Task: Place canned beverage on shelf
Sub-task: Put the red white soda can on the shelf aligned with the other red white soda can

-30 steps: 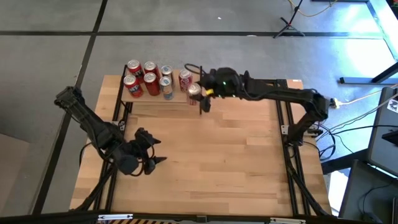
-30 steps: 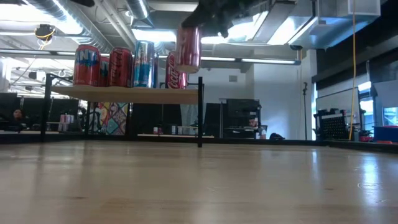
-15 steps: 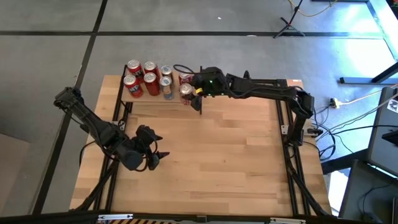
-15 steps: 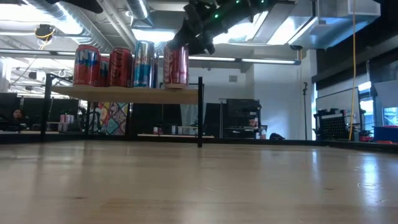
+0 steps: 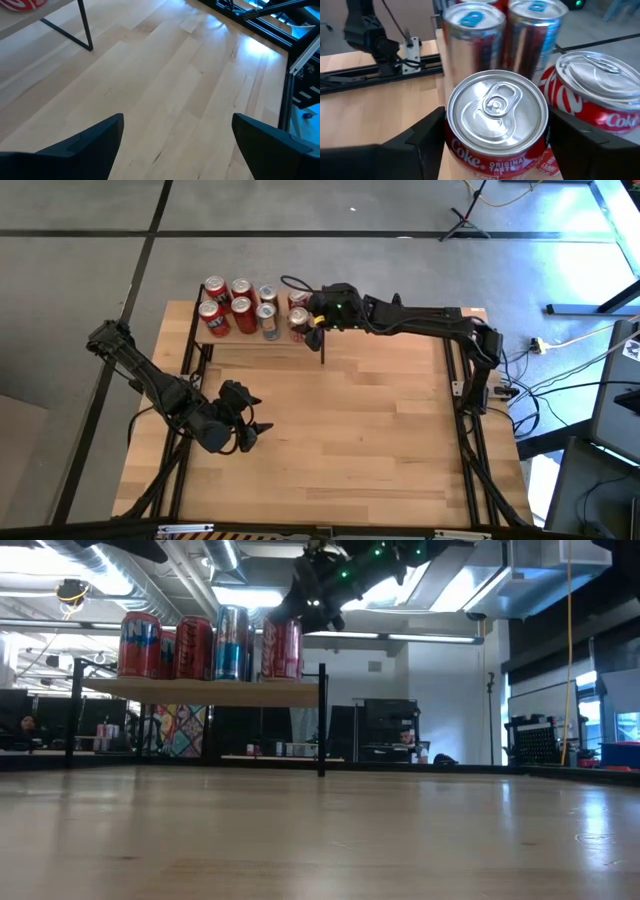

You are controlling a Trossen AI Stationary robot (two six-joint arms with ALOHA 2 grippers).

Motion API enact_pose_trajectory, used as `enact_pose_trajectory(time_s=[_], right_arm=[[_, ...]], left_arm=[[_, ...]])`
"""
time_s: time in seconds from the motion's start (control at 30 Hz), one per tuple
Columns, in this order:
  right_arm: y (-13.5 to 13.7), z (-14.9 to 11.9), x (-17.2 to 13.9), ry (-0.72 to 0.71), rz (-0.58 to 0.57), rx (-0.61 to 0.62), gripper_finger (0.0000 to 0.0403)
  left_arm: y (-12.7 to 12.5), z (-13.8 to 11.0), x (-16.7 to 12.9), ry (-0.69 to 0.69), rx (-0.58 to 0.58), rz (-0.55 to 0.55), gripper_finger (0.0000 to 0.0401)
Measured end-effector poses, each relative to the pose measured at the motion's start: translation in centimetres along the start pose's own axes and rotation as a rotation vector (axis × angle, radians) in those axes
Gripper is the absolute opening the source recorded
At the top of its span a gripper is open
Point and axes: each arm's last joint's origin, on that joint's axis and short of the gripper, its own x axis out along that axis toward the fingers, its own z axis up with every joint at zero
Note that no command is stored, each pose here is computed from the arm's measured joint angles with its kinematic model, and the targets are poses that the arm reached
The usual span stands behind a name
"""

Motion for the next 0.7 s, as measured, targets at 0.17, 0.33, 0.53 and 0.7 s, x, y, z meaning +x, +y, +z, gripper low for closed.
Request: enact_pose_trajectory(time_s=[0.17,0.33,0.53,0.7], right_arm=[[-0.53,-0.03,-0.01,0.000,-0.012,0.002,0.0287],[-0.52,0.01,0.02,-0.008,-0.014,-0.001,0.0294],[-0.50,0.03,0.02,-0.010,-0.014,-0.001,0.0323],[-0.53,0.15,0.01,-0.021,-0.023,-0.002,0.0352]], left_arm=[[-0.03,0.02,0.00,-0.002,-0.002,-0.002,0.0360],[-0.03,0.02,0.00,-0.002,-0.003,-0.003,0.0360],[-0.03,0.02,0.00,-0.002,-0.001,-0.003,0.0360],[-0.03,0.02,0.00,-0.002,0.000,-0.003,0.0360]])
